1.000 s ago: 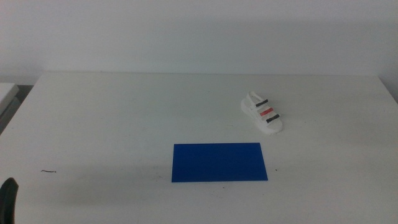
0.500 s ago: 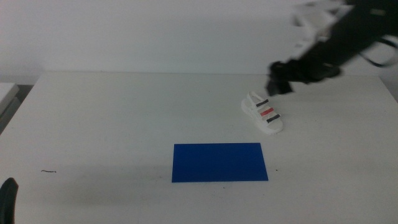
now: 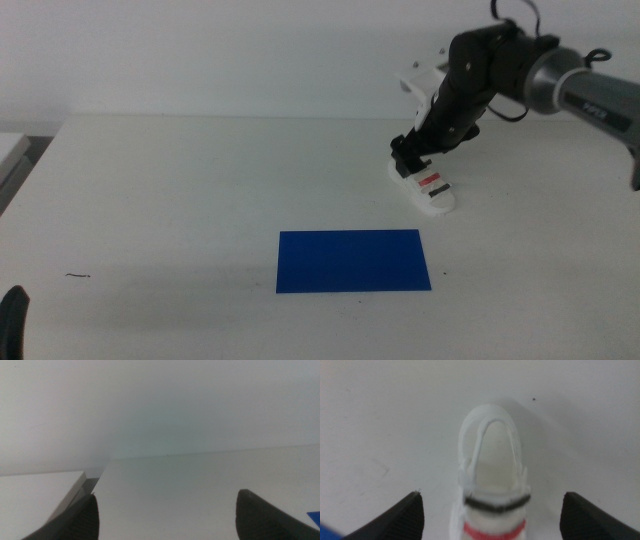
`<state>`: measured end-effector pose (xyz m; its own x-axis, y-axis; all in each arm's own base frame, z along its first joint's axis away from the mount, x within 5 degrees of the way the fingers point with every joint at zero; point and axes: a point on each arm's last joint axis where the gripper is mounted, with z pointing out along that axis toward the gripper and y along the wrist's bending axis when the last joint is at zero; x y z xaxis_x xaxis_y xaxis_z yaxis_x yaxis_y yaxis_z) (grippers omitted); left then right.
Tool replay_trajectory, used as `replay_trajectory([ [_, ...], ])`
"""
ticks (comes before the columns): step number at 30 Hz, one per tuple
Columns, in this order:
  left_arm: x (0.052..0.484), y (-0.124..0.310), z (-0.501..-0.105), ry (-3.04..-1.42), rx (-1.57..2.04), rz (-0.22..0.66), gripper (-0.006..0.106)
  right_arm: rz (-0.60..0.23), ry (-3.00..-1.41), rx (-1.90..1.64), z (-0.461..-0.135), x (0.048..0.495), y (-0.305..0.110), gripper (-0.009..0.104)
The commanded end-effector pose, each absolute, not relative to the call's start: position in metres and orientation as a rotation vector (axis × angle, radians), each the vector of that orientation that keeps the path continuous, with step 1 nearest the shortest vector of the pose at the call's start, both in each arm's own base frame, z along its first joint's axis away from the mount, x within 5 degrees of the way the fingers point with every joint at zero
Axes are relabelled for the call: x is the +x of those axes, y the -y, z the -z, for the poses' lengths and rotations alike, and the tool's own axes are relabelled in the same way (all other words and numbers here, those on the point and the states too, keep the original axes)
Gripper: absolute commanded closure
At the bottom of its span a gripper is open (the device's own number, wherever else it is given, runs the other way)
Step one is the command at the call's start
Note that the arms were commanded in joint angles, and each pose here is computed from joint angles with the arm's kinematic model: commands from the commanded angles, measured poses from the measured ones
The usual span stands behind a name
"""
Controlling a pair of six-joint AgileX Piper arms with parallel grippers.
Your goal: Use one arm to grab the shoe from the table and place it on the mat.
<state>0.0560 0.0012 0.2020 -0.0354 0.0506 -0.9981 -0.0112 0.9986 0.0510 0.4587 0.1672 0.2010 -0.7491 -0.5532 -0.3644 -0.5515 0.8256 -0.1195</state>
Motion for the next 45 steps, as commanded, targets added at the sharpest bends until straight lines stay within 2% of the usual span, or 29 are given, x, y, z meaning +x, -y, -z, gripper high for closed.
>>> replay_trajectory([
  [1,0.056,-0.001,-0.203,-1.598,0.028,-0.044,0.007,0.031,-2.584,-0.829,-0.194,0.468,-0.162,0.002],
  [5,0.056,-0.001,-0.203,-1.598,0.028,-0.044,0.007,0.029,-2.579,-0.822,-0.176,0.475,-0.162,0.003],
  [6,0.056,-0.001,-0.203,-1.598,0.028,-0.044,0.007,0.030,-2.574,-0.827,-0.174,0.476,-0.162,0.006],
  [8,0.056,-0.001,-0.203,-1.598,0.028,-0.044,0.007,0.031,-2.570,-0.835,-0.171,0.476,-0.163,0.023],
  [10,0.056,-0.001,-0.203,-1.598,0.028,-0.044,0.007,0.013,-2.571,-0.825,-0.172,0.476,-0.164,0.053],
  [12,0.056,-0.001,-0.203,-1.598,0.028,-0.044,0.007,0.005,-2.574,-0.805,-0.177,0.475,-0.163,0.076],
  [13,0.056,-0.001,-0.203,-1.598,0.028,-0.044,0.007,0.003,-2.585,-0.786,-0.182,0.473,-0.163,0.084],
  [14,0.056,-0.001,-0.203,-1.598,0.028,-0.044,0.007,0.007,-2.593,-0.772,-0.189,0.470,-0.164,0.087],
  [20,0.056,-0.001,-0.203,-1.598,0.028,-0.044,0.007,0.009,-2.771,-0.547,-0.253,0.415,-0.196,0.086],
  [24,0.056,-0.001,-0.203,-1.598,0.028,-0.044,0.007,-0.024,-2.780,-0.420,-0.278,0.374,-0.242,0.086],
  [28,0.056,-0.001,-0.203,-1.598,0.028,-0.044,0.007,-0.016,-2.786,-0.411,-0.271,0.347,-0.278,0.086],
  [31,0.056,-0.001,-0.203,-1.598,0.028,-0.044,0.007,-0.041,-2.783,-0.379,-0.258,0.337,-0.291,0.086],
  [35,0.056,-0.001,-0.203,-1.598,0.028,-0.044,0.007,-0.049,-2.790,-0.363,-0.247,0.333,-0.294,0.086],
  [45,0.056,-0.001,-0.203,-1.598,0.028,-0.044,0.007,-0.040,-2.789,-0.366,-0.247,0.333,-0.294,0.086],
])
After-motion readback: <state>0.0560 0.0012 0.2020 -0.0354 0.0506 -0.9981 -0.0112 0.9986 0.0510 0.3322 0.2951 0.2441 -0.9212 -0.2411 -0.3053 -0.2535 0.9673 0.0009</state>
